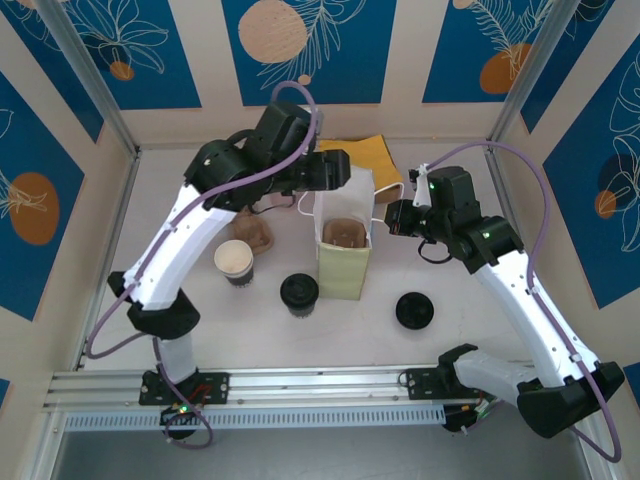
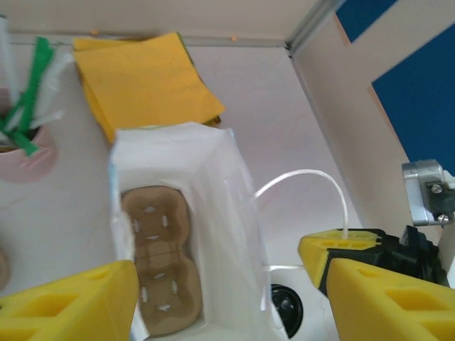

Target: Pack the takeout coffee

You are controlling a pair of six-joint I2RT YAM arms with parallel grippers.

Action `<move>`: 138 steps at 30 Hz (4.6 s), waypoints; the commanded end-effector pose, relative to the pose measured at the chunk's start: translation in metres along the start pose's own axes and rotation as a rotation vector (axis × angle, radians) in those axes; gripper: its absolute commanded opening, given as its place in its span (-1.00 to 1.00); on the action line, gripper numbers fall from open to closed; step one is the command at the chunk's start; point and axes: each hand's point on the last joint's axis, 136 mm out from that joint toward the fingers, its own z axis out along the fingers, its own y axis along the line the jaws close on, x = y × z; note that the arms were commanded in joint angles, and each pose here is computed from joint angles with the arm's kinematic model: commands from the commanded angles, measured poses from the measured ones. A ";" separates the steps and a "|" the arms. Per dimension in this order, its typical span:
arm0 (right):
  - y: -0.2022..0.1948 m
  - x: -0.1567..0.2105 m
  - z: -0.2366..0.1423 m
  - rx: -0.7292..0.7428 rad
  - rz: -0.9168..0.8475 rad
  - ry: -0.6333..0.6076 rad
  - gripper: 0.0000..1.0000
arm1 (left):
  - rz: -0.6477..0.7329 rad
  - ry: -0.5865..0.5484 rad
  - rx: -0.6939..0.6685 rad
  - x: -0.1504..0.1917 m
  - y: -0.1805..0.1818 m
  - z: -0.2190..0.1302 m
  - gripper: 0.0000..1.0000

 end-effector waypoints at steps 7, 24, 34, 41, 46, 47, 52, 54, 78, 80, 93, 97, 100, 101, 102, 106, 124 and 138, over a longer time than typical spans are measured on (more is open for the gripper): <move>0.004 -0.013 -0.004 0.013 -0.040 -0.022 -0.85 | -0.090 0.021 -0.280 0.037 0.100 -0.036 0.45; -0.008 -0.021 0.008 0.064 -0.063 0.015 -0.83 | -0.250 0.087 -0.340 0.127 0.167 -0.039 0.51; -0.007 -0.017 -0.015 0.076 -0.042 0.004 -0.12 | -0.213 0.112 -0.359 0.135 0.173 -0.030 0.74; 0.003 -0.001 -0.051 0.090 -0.026 0.006 0.10 | -0.263 0.147 -0.346 0.149 0.194 -0.019 1.00; 0.027 0.013 -0.066 0.086 -0.061 0.039 0.13 | -0.320 0.184 -0.330 0.161 0.216 -0.015 1.00; 0.033 0.016 -0.066 0.088 -0.070 0.047 0.13 | -0.322 0.190 -0.332 0.163 0.220 -0.015 1.00; 0.067 0.030 -0.059 0.092 -0.161 0.095 0.19 | -0.334 0.200 -0.325 0.171 0.234 -0.022 1.00; 0.086 0.036 -0.053 0.082 -0.204 0.117 0.19 | -0.334 0.198 -0.309 0.173 0.236 -0.026 1.00; 0.200 0.122 0.051 0.078 -0.491 0.503 0.35 | -0.457 0.159 -0.548 0.221 0.293 -0.092 1.00; 0.200 0.132 0.058 0.082 -0.498 0.544 0.36 | -0.460 0.157 -0.532 0.222 0.291 -0.093 1.00; 0.173 0.173 0.093 0.150 -0.418 0.764 0.46 | -0.439 0.148 -0.388 0.232 0.271 -0.094 1.00; 0.162 0.179 0.096 0.171 -0.385 0.805 0.54 | -0.449 0.149 -0.377 0.237 0.270 -0.093 1.00; 0.154 0.183 0.098 0.193 -0.371 0.829 0.55 | -0.459 0.149 -0.364 0.238 0.269 -0.091 1.00; 0.152 0.185 0.099 0.201 -0.368 0.836 0.55 | -0.462 0.148 -0.361 0.238 0.269 -0.091 1.00; 0.150 0.185 0.099 0.204 -0.363 0.840 0.55 | -0.462 0.148 -0.360 0.238 0.269 -0.090 1.00; 0.143 0.189 0.101 0.216 -0.349 0.866 0.58 | -0.469 0.154 -0.355 0.240 0.268 -0.088 1.00; 0.119 0.200 0.110 0.296 -0.321 0.934 0.73 | -0.456 0.152 -0.248 0.237 0.254 -0.078 1.00; 0.111 0.207 0.114 0.333 -0.345 0.955 0.74 | -0.450 0.154 -0.237 0.237 0.252 -0.076 1.00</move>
